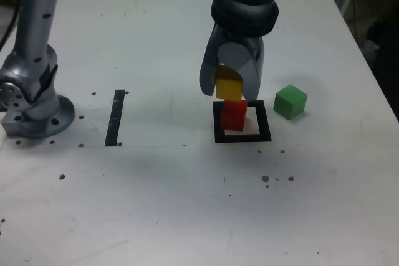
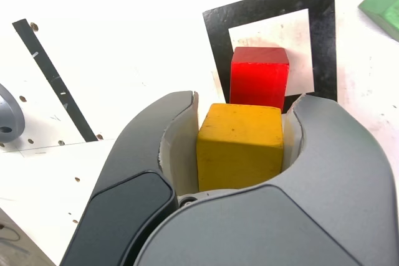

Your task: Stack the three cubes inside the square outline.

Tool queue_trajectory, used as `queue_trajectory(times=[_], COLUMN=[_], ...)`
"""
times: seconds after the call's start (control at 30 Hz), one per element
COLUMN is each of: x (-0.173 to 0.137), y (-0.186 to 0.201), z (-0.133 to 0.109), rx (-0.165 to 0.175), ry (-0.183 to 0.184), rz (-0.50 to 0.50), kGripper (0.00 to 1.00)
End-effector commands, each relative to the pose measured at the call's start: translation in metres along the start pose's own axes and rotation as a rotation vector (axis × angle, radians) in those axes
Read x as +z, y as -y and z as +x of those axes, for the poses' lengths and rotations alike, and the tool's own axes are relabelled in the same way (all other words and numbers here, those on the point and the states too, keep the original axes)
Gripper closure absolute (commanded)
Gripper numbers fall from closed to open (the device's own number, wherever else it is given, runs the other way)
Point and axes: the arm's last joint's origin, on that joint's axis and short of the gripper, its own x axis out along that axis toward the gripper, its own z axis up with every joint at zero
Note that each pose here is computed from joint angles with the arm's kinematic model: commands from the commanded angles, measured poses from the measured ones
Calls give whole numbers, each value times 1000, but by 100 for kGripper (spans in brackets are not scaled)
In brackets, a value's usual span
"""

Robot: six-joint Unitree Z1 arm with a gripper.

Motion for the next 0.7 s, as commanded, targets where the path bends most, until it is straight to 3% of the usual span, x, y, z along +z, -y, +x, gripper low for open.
queue_trajectory(times=[0.0,0.4,0.67], x=[3,10,13], y=[0,-1,-5], z=[5,21,26], rx=[-6,-21,-5], ry=[-8,-15,-19], rz=[-3,-13,-17], kGripper=[86,86,85])
